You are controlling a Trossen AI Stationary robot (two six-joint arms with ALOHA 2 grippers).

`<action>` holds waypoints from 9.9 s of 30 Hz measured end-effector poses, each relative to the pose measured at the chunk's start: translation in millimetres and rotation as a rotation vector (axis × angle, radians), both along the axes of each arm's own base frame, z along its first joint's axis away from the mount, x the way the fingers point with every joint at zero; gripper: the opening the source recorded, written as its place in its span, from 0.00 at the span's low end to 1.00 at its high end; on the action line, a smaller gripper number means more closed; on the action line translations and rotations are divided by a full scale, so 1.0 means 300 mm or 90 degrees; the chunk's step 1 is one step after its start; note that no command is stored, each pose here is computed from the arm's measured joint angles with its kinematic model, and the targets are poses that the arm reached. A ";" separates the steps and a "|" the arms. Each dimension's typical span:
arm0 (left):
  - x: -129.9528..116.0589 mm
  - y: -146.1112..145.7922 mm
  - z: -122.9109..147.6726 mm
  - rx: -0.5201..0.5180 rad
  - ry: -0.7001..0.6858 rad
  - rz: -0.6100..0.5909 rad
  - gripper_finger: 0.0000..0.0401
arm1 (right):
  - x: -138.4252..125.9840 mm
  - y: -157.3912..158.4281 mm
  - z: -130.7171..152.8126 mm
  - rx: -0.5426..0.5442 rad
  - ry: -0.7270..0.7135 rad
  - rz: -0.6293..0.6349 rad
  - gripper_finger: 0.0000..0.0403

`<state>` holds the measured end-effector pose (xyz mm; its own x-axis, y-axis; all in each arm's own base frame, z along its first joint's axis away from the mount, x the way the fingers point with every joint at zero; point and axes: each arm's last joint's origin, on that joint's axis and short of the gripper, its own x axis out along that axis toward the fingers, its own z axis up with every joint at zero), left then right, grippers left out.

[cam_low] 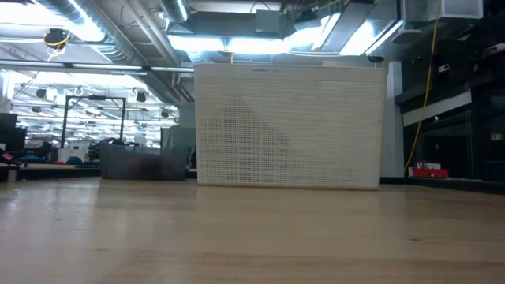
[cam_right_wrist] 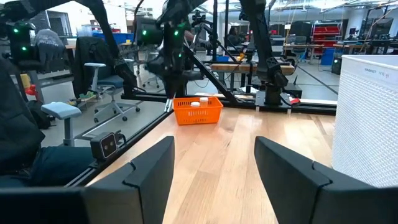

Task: Pick & Place Medicine items
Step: Put the pink capsule into the orange bin, then return to Home Position

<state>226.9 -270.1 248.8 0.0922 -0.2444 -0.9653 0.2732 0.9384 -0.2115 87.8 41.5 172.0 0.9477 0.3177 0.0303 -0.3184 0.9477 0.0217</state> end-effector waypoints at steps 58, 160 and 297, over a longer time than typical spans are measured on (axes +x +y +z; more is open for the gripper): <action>-0.189 0.355 0.140 -0.116 -0.617 0.048 0.33 | 0.000 0.000 0.000 0.000 0.000 0.002 0.56; -0.451 0.729 -0.307 -0.167 -0.828 -0.088 0.22 | 0.000 0.000 0.000 0.000 0.000 0.002 0.56; -0.492 1.068 -0.244 0.468 -0.790 0.550 0.22 | 0.000 0.000 0.001 0.001 -0.001 0.001 0.56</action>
<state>79.3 50.4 175.6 0.6894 0.7189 -0.0888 -0.6852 0.6870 0.2419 87.8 41.5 172.2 0.9473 0.3187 0.0322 -0.3195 0.9473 0.0220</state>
